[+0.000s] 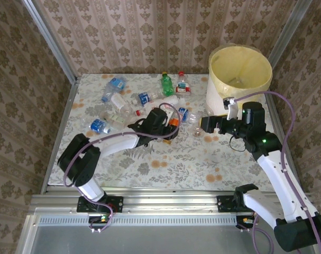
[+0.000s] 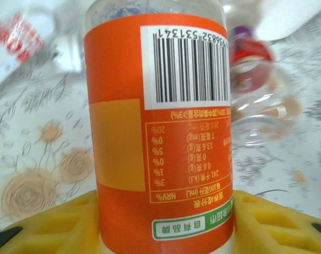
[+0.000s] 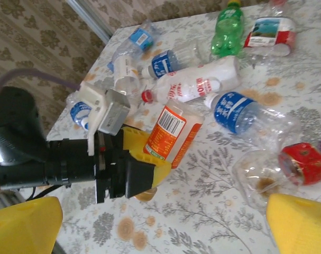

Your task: Throw the plastic bottles in the bin

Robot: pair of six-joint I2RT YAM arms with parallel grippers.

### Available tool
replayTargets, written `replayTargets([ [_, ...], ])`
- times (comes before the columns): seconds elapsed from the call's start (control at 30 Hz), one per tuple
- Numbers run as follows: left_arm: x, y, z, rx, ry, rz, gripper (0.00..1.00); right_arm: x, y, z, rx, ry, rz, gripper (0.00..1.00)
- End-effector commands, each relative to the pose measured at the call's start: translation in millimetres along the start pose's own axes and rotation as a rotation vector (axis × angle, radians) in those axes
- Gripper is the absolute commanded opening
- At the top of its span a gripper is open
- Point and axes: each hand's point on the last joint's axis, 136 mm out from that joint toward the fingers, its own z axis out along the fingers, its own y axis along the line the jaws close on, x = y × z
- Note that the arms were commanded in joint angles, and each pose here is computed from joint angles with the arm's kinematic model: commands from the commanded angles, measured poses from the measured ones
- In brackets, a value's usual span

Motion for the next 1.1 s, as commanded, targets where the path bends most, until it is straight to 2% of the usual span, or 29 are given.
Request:
replayTargets([
  [0.0,-30,-22,-22,0.055,-0.168,0.128,0.52,-2,16,6,-0.102,0.003,0.049,1.0],
  [0.13,-39,-40,-42,0.108,-0.263,0.195,0.52,0,20,11,-0.131,0.011,0.072,0.99],
  [0.4,-43,-75,-65,0.207,-0.346,0.297,0.51,16,35,33,-0.189,0.08,0.081,0.97],
  [0.77,-41,-97,-84,0.295,-0.413,0.356,0.49,25,37,49,-0.194,0.113,0.102,0.94],
  [1.07,-37,-103,-88,0.329,-0.419,0.365,0.48,23,39,58,-0.212,0.109,0.133,0.9],
])
